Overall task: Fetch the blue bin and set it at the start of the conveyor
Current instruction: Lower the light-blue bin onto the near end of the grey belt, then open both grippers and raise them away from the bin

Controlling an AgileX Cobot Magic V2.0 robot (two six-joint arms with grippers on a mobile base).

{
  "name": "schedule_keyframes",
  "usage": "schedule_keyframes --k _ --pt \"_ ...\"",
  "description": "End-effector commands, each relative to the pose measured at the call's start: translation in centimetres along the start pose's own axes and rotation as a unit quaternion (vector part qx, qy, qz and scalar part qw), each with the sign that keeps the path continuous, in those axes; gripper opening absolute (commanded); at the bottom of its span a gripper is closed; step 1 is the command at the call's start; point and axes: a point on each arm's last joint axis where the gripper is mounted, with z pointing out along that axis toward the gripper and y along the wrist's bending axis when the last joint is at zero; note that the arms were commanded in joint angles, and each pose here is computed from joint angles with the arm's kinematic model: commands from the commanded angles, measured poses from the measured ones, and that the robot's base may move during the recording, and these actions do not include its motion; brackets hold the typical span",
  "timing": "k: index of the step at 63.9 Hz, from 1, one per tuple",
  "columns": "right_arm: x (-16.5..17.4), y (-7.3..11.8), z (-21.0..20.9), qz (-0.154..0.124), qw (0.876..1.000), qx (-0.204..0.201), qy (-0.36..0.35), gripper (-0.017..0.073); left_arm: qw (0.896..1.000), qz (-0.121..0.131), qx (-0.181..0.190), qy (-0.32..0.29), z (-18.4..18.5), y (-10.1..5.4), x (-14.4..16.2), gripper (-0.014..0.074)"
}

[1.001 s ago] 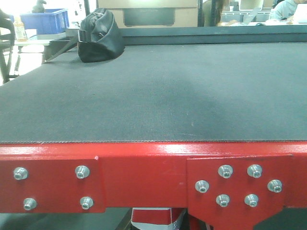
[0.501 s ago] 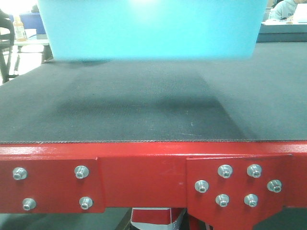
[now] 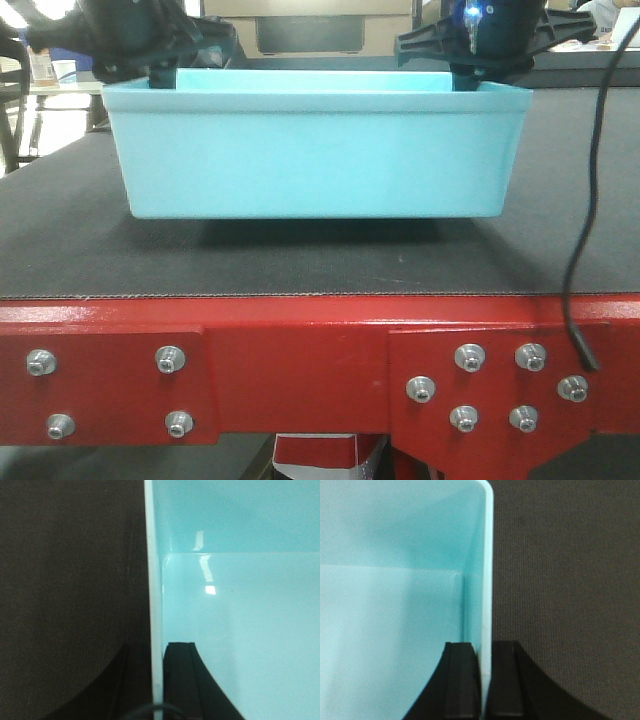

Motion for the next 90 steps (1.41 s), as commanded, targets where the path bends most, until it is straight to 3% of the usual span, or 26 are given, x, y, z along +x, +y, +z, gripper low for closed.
schedule_keyframes --k 1,4,11,21,25,29,41,48,55,60,68,72,81,90 --pt "-0.8 1.2 -0.5 0.001 0.998 -0.036 -0.042 -0.0153 0.999 -0.01 0.041 -0.028 -0.1 -1.4 -0.4 -0.0111" --pt "-0.8 1.1 -0.4 0.003 0.998 -0.036 -0.043 -0.0109 0.999 -0.008 0.039 -0.024 0.3 -1.5 -0.2 -0.0111" --pt "-0.9 0.9 -0.4 0.025 0.998 -0.035 -0.042 0.0092 0.999 -0.007 0.038 -0.023 0.4 -1.5 -0.2 -0.0059" --pt "-0.8 0.0 -0.2 0.047 0.998 -0.02 -0.029 0.0374 0.999 0.004 0.022 -0.026 0.3 -1.0 -0.4 0.0228" --pt "-0.7 -0.3 -0.1 0.049 0.998 -0.014 -0.023 0.0417 1.0 -0.005 0.011 -0.018 0.1 -0.7 -0.5 0.0353" --pt "-0.7 -0.5 -0.1 0.05 0.999 -0.01 -0.019 0.0424 1.0 -0.011 0.004 -0.012 0.1 -0.4 -0.6 0.0407" --pt "-1.0 -0.6 -0.8 0.052 0.998 -0.011 -0.024 0.0424 1.0 -0.02 -0.01 -0.011 -0.2 0.5 -1.2 0.0381" --pt "-1.6 -1.0 -2.5 0.055 0.998 -0.011 -0.039 0.0417 0.999 -0.029 -0.013 -0.02 -1.5 0.9 -2.1 0.0338" --pt "-2.3 -1.4 -4.6 0.06 0.997 -0.01 -0.053 0.033 0.999 -0.038 -0.009 -0.036 -3.7 1.2 -2.9 0.0257" --pt "-2.8 -1.8 -6.5 0.06 0.996 -0.013 -0.069 0.0204 0.998 -0.036 0.003 -0.053 -5.7 1.2 -3.4 0.0142" --pt "-3.5 -2.2 -9.4 0.049 0.994 -0.02 -0.099 -0.005 0.996 -0.014 0.029 -0.077 -9.0 0.6 -3.7 -0.0111" --pt "-3.9 -2.4 -11.1 0.052 0.991 -0.027 -0.118 -0.0165 0.995 -0.016 0.05 -0.088 -10.7 0.3 -3.8 -0.0111" --pt "-3.9 -3.0 -13.9 0.041 0.987 -0.037 -0.15 -0.0165 0.989 -0.029 0.111 -0.098 -12.6 -0.2 -3.6 -0.0111" --pt "-1.9 -3.3 -15.5 0.015 0.976 -0.078 -0.204 -0.0165 0.977 -0.021 0.171 -0.125 -12.8 -0.6 -2.1 -0.0111"
